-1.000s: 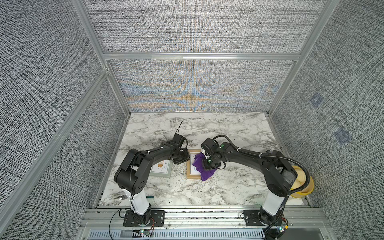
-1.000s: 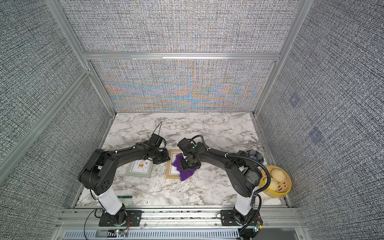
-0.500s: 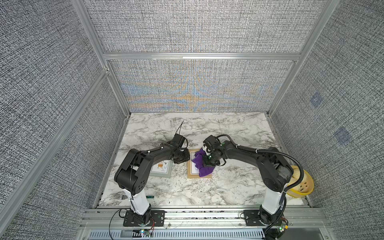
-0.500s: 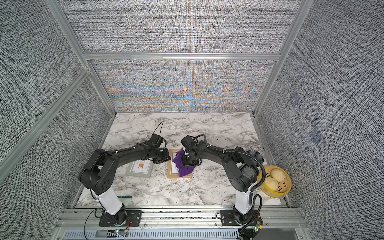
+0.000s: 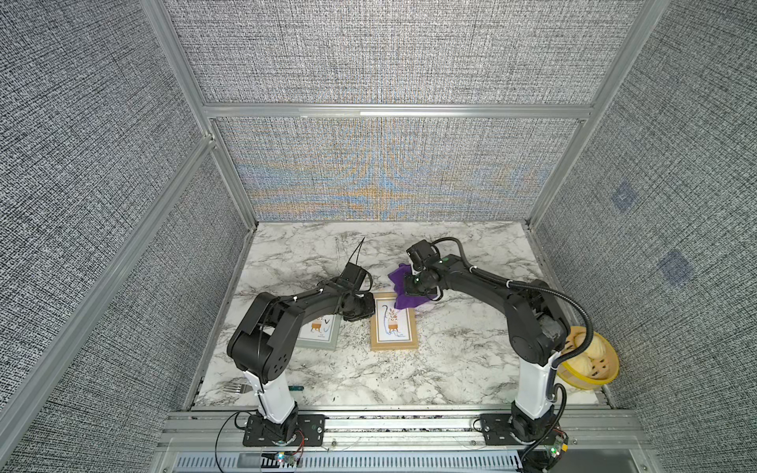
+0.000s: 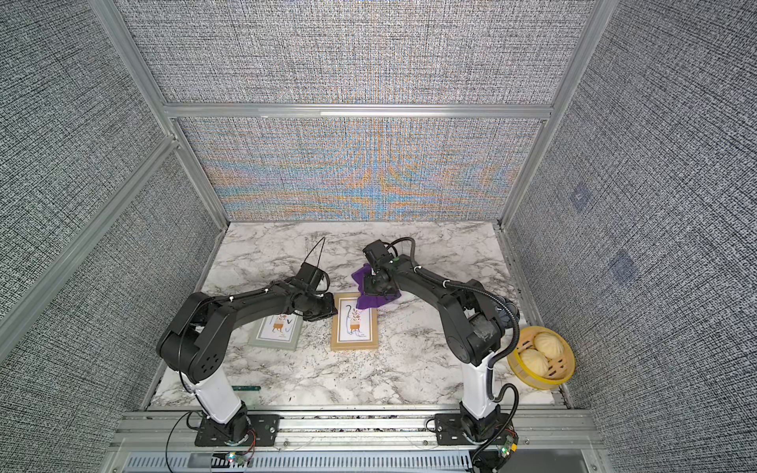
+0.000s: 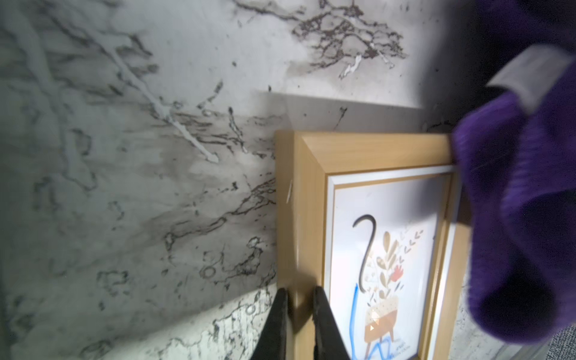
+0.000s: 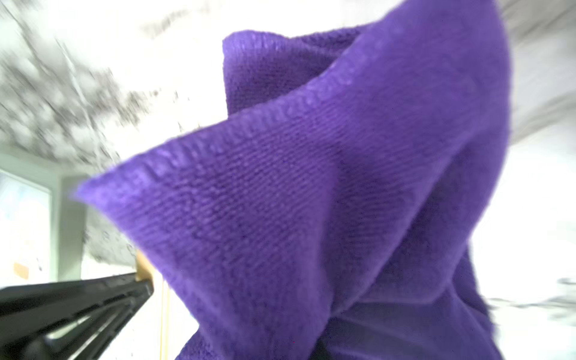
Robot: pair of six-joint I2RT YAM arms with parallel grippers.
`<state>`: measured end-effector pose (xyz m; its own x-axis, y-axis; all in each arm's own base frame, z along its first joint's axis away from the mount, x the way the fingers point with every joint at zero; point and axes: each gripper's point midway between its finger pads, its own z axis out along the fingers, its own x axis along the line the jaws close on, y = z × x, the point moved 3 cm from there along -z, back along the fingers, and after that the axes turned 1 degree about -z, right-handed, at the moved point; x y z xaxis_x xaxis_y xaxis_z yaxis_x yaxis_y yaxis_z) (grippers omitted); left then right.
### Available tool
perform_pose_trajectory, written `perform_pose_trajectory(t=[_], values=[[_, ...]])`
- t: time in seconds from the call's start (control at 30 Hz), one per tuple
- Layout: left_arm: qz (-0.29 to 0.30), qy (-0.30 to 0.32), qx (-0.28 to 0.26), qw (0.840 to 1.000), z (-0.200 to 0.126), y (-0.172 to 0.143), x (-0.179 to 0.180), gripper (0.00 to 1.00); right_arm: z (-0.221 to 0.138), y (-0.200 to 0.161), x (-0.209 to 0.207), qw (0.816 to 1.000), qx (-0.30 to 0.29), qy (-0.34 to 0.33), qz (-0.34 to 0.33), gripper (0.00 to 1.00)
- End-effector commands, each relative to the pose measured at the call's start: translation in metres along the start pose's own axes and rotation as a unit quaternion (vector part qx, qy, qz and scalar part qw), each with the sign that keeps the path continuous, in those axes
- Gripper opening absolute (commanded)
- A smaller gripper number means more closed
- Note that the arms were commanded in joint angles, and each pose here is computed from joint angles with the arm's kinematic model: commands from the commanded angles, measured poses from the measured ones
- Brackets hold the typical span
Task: Wipe the picture frame with a cloth
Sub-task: Wipe the dirt from the picture frame.
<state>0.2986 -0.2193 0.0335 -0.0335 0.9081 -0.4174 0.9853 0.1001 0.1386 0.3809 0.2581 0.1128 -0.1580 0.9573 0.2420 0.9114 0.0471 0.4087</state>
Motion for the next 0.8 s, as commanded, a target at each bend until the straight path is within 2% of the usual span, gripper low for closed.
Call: perform_pose_trajectory(t=[0.0, 0.17, 0.37, 0.5, 0.77], values=[[-0.042, 0.272, 0.149, 0.95, 0.008, -0.078, 0.108, 0.0, -0.018, 0.009, -0.002, 1.0, -0.023, -0.008, -0.015, 0.0], [-0.055, 0.259, 0.144, 0.954, 0.009, -0.075, 0.102, 0.0, -0.007, -0.018, -0.004, 0.999, 0.024, -0.002, -0.032, 0.0], [-0.063, 0.256, 0.141, 0.954, 0.01, -0.074, 0.101, 0.0, 0.017, -0.04, -0.019, 0.996, 0.068, -0.043, -0.031, 0.0], [-0.075, 0.257, 0.137, 0.954, 0.011, -0.074, 0.101, 0.0, 0.026, -0.06, -0.019, 0.993, 0.104, -0.045, -0.039, 0.0], [-0.125, 0.266, 0.134, 0.946, 0.017, -0.084, 0.109, 0.0, 0.009, -0.119, -0.017, 0.982, 0.166, -0.046, -0.073, 0.0]])
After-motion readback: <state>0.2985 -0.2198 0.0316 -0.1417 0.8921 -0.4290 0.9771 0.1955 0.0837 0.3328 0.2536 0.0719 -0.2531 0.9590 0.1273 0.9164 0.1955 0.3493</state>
